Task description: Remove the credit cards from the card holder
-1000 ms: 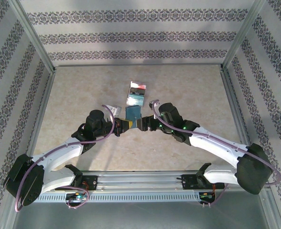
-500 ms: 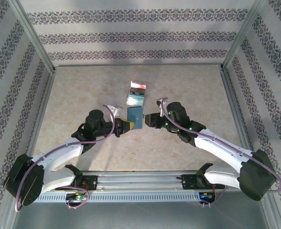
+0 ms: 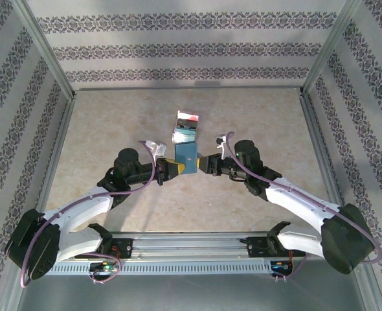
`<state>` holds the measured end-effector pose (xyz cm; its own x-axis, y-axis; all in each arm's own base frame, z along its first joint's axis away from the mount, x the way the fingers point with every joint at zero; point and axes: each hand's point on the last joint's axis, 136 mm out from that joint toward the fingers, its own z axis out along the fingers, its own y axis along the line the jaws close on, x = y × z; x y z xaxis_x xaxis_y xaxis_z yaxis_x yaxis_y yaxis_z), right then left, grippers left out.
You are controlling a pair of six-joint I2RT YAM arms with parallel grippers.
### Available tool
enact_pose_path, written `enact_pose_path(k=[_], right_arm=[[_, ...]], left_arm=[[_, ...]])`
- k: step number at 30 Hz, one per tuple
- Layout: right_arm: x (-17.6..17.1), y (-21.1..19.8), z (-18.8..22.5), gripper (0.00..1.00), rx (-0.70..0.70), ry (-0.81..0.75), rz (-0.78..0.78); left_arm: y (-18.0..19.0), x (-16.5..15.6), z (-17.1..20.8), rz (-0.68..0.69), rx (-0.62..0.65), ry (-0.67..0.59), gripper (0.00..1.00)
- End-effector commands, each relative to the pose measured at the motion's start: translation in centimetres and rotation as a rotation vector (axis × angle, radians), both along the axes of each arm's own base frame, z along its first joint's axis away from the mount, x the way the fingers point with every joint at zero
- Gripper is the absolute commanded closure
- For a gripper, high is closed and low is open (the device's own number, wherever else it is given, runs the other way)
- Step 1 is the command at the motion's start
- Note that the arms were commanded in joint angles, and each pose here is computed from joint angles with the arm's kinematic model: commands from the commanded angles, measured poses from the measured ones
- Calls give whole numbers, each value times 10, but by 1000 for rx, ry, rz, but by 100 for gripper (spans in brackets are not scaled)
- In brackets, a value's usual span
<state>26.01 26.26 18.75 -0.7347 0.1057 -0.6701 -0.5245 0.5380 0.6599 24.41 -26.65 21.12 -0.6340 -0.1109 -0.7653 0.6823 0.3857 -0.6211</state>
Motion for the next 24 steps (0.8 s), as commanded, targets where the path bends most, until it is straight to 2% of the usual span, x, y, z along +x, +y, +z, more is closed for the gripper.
enact_pose_path(k=[1, 14, 18, 20, 24], right_arm=[[-9, 5, 26, 63, 105, -67, 67], [-25, 5, 47, 63, 186, -142, 135], [-26, 7, 50, 73, 210, -151, 150], [-27, 8, 52, 81, 219, -153, 155], [-26, 7, 52, 95, 223, -152, 144]], left_arm=[[-7, -5, 27, -59, -74, -71, 100], [-19, -11, 25, -157, -134, -13, 100], [-21, -9, 24, -164, -140, 5, 100], [-22, -7, 22, -159, -136, 14, 100], [-20, -2, 17, -126, -125, 37, 92]])
